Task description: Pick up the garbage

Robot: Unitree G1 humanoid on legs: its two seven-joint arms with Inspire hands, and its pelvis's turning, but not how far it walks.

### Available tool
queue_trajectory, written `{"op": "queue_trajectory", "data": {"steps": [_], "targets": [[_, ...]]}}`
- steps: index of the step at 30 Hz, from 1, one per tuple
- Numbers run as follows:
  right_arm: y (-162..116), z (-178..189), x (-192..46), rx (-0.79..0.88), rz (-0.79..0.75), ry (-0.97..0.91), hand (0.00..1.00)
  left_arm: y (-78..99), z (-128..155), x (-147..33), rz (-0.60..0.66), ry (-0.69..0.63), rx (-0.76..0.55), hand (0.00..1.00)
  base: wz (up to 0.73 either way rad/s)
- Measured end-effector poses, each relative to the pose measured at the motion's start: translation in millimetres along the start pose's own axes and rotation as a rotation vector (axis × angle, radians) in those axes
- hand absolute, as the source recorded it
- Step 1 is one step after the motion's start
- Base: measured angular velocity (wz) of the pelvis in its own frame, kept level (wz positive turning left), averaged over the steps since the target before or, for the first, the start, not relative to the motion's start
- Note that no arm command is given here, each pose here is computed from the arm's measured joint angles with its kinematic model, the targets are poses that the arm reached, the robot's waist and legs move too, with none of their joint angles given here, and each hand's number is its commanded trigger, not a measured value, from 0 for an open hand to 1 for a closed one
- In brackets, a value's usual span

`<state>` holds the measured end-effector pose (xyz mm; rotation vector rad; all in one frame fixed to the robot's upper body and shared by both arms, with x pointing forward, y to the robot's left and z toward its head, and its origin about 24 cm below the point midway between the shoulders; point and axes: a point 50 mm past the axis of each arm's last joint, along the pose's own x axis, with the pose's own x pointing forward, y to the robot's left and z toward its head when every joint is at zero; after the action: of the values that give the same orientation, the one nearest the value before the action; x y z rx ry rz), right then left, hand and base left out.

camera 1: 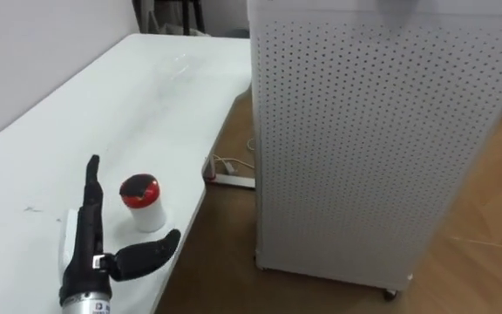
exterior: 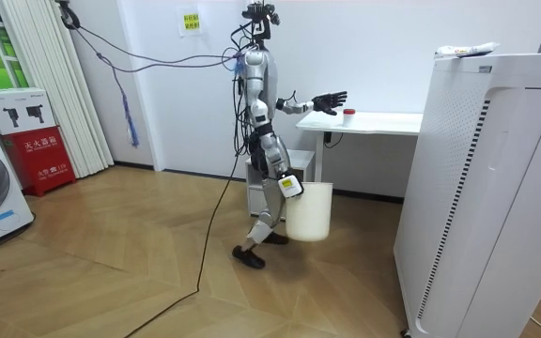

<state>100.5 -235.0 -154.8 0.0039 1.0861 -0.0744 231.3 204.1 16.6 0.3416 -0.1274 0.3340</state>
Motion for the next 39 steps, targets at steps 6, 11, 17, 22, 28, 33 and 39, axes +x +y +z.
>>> {"op": "queue_trajectory", "data": {"steps": [6, 11, 17, 22, 28, 33, 39], "targets": [[4.8, 9.8, 3.2, -0.057, 0.024, -0.015, 1.00, 0.8, -1.5, 0.0, 0.010, 0.005, 0.002, 0.00, 0.21], [9.6, 13.8, 4.6, -0.087, 0.064, -0.019, 1.00, -1.8, -21.0, -15.6, -0.019, 0.105, 0.009, 0.00, 0.16], [12.1, 13.4, 4.7, -0.119, 0.081, -0.016, 1.00, -7.0, -32.7, -24.4, -0.047, 0.193, -0.054, 0.00, 0.02], [14.4, 12.3, 4.2, -0.132, 0.092, -0.018, 1.00, -8.7, -36.0, -25.7, -0.047, 0.216, -0.097, 0.00, -0.03], [19.6, 21.0, 4.8, -0.149, 0.123, -0.055, 1.00, -9.2, -43.0, -24.6, -0.034, 0.252, -0.170, 0.00, -0.01], [21.6, 20.6, 4.0, -0.148, 0.136, -0.058, 1.00, -10.8, -50.6, -21.0, -0.030, 0.290, -0.213, 0.00, -0.02], [23.0, 15.6, 2.3, -0.143, 0.150, -0.045, 1.00, -10.5, -54.1, -16.1, -0.025, 0.309, -0.219, 0.00, 0.00]]}}
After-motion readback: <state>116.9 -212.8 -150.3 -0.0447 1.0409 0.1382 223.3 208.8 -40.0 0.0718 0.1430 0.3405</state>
